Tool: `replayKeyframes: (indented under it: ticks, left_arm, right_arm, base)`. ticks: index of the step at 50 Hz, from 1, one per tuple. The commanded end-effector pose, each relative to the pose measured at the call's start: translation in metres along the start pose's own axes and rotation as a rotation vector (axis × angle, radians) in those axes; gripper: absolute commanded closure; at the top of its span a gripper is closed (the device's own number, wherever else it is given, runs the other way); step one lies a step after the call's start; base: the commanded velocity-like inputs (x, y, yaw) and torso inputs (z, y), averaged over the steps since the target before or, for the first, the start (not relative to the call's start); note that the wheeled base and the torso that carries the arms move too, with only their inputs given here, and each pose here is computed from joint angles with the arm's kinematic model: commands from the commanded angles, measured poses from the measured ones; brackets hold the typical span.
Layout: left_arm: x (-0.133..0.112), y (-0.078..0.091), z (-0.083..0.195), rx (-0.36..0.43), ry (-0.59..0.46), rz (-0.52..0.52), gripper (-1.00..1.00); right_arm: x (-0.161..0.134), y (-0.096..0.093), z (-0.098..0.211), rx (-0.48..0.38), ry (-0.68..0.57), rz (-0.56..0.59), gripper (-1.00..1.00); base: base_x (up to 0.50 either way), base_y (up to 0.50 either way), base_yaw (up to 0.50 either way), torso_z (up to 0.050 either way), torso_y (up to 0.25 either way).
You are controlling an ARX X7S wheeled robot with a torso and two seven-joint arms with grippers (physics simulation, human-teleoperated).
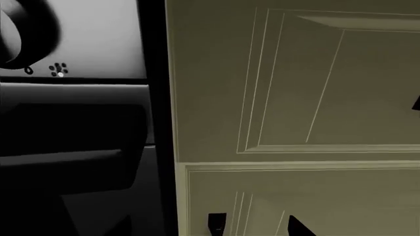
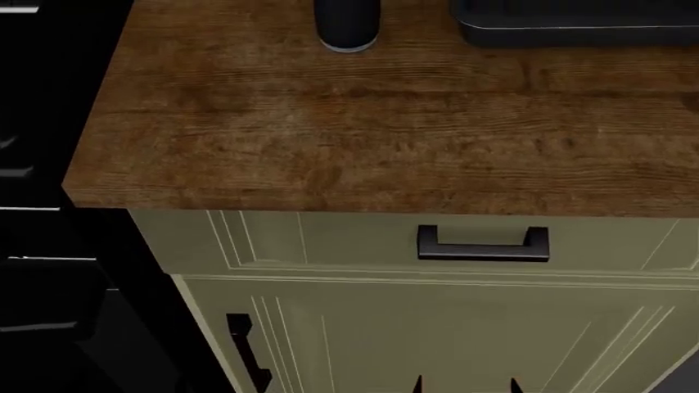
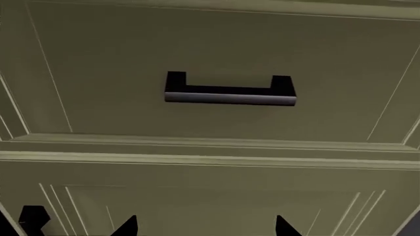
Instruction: Open the right drawer.
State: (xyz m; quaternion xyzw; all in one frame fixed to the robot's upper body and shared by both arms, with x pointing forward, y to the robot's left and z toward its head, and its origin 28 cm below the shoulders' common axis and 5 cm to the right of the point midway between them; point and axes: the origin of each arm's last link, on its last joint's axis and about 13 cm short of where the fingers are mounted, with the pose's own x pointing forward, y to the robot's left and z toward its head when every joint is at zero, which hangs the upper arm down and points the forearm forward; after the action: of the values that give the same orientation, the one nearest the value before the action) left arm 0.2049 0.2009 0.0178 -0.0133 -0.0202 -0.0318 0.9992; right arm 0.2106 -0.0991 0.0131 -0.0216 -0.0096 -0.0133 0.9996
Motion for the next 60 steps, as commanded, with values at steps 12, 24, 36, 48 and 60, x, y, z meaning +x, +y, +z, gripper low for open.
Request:
replayKeyframes:
  ticks: [12, 24, 36, 48, 60]
  left_arm:
    - [-0.001, 0.0, 0.0, 0.001, -0.001, -0.003, -1.0]
    - [-0.001, 0.0, 0.001, -0.009, 0.006, 0.004, -1.0]
    - [-0.001, 0.0, 0.0, -0.005, 0.006, -0.002, -1.0]
    - [-0.003, -0.001, 0.0, -0.01, 0.01, -0.017, -1.0]
    - [-0.004, -0.002, 0.0, -0.014, 0.015, -0.032, -1.0]
  right_arm:
    - [0.0, 0.0, 0.0, -0.006, 0.0, 0.0, -1.0]
    - [0.001, 0.003, -0.002, -0.127, 0.036, -0.028, -1.0]
    - [0.005, -0.001, 0.009, -0.345, 0.033, -0.042, -1.0]
    - [0.013, -0.004, 0.02, -0.619, -0.008, -0.098, -1.0]
    - [0.018, -0.006, 0.024, -0.772, -0.025, -0.128, -1.0]
  base:
    - [0.0, 0.0, 0.0, 0.0, 0.0]
    - [0.0, 0.0, 0.0, 0.0, 0.0]
    - [0.0, 0.0, 0.0, 0.0, 0.0]
    - [0.0, 0.0, 0.0, 0.0, 0.0]
    - [0.0, 0.0, 0.0, 0.0, 0.0]
